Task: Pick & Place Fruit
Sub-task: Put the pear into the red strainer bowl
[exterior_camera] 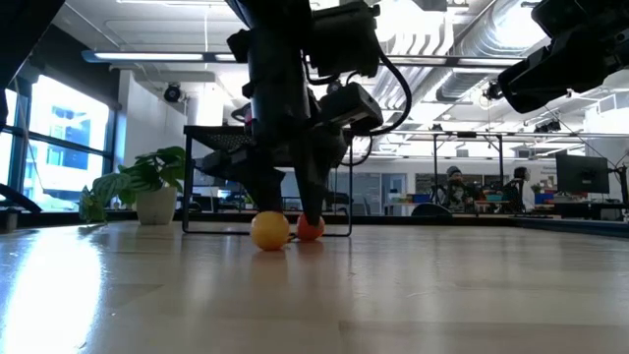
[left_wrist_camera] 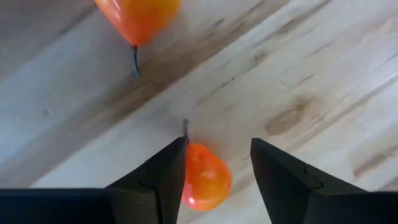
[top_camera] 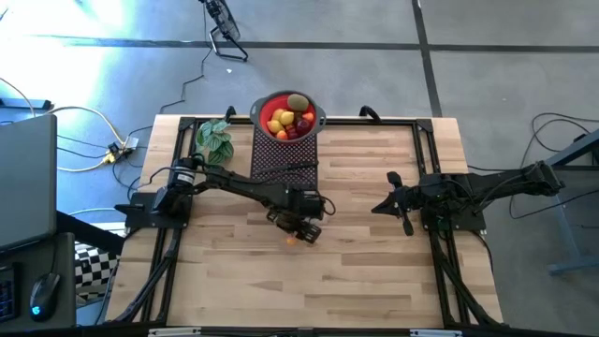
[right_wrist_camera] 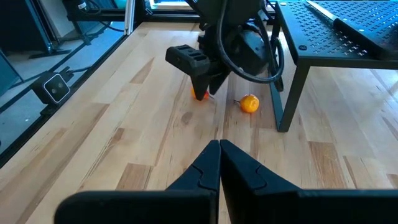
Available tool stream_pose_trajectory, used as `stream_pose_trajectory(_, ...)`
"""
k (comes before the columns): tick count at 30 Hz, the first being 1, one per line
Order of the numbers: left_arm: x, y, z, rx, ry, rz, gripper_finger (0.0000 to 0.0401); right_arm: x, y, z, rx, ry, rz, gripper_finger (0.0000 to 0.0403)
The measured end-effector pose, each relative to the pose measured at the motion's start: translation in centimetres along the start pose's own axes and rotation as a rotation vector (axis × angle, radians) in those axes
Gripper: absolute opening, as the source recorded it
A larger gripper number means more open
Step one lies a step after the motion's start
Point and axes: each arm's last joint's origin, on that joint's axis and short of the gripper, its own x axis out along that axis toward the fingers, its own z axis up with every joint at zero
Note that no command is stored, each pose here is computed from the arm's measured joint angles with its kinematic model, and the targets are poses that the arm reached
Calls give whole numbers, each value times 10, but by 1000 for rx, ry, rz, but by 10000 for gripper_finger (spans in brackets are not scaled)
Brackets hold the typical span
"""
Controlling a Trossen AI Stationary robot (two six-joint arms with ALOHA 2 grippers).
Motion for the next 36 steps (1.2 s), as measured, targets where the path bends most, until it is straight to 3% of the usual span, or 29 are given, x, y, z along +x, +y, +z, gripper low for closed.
stream_pose_trajectory(7,0,-1,-2,-46,54,-25,175,2,0,-1,1,14,-1,2)
stream_pose_trajectory(14,0,2,-1,-11,20,13,178,6,0,-3,2,43,-2,2)
stream_pose_trajectory(20,0,2,-1,16,0,25,221,11,-1,-6,4,82,-4,2)
stream_pose_trajectory(24,0,3,-3,48,63,15,242,13,-1,-5,4,77,-1,3)
stream_pose_trajectory(36,1,4,-17,84,142,51,237,14,-1,-2,-6,46,1,3)
